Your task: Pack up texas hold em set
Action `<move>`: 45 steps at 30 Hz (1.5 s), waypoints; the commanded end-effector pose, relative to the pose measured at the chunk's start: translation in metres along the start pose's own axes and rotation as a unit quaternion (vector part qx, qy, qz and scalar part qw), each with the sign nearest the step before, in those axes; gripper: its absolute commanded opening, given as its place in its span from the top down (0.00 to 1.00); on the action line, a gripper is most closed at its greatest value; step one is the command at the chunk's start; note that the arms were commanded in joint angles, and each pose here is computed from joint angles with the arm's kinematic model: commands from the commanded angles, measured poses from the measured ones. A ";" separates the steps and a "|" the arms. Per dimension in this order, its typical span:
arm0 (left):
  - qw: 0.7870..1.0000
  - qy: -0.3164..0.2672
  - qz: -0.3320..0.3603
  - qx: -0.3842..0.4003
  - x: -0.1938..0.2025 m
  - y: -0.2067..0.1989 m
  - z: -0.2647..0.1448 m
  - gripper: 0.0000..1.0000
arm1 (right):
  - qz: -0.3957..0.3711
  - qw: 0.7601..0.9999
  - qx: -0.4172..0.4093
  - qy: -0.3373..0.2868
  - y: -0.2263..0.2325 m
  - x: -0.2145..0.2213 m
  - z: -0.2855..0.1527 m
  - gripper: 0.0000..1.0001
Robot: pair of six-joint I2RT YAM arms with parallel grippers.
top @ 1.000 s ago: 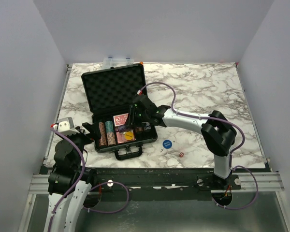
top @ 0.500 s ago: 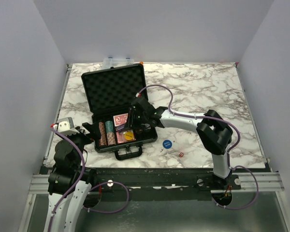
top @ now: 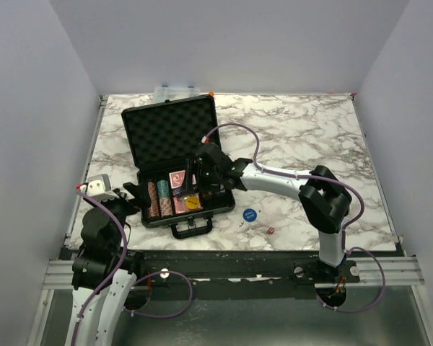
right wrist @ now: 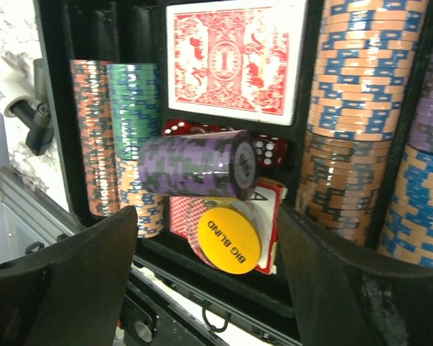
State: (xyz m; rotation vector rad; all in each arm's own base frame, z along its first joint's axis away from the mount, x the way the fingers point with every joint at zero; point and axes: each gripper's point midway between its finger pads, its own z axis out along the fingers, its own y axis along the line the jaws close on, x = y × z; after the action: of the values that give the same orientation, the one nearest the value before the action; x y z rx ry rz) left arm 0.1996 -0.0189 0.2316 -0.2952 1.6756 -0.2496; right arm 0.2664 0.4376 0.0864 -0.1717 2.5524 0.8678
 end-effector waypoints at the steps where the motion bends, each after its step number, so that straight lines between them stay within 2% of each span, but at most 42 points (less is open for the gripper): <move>1: 1.000 0.006 0.008 0.010 0.003 -0.003 0.003 0.01 | -0.041 0.999 -0.007 -0.026 0.024 -0.010 -0.018 0.14; 11: 1.000 0.008 0.008 0.008 0.003 -0.003 0.003 0.01 | -0.105 0.993 0.045 -0.030 0.034 -0.004 -0.003 0.01; 20: 1.000 0.009 0.008 0.008 0.004 -0.003 0.004 0.01 | -0.153 0.981 0.116 -0.032 0.021 -0.004 0.010 0.00; 27: 1.000 0.010 0.009 0.009 0.004 -0.003 0.004 0.01 | -0.173 0.975 0.135 -0.021 0.011 0.001 0.020 0.02; 33: 1.000 0.010 0.009 0.008 0.005 -0.003 0.004 0.01 | -0.179 0.976 0.124 -0.011 0.014 0.005 0.028 0.08; 39: 1.000 0.010 0.009 0.007 0.004 -0.003 0.004 0.01 | -0.183 0.975 0.127 -0.008 0.014 0.005 0.035 0.20; 45: 1.000 0.012 0.010 0.006 0.005 -0.002 0.004 0.01 | -0.183 0.975 0.124 -0.011 0.016 0.004 0.035 0.44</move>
State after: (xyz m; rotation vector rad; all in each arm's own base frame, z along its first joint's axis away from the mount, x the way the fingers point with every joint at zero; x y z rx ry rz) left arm 0.2012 -0.0191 0.2290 -0.2893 1.6904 -0.2415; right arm 0.2728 0.4681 0.0731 -0.5121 2.4691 0.4271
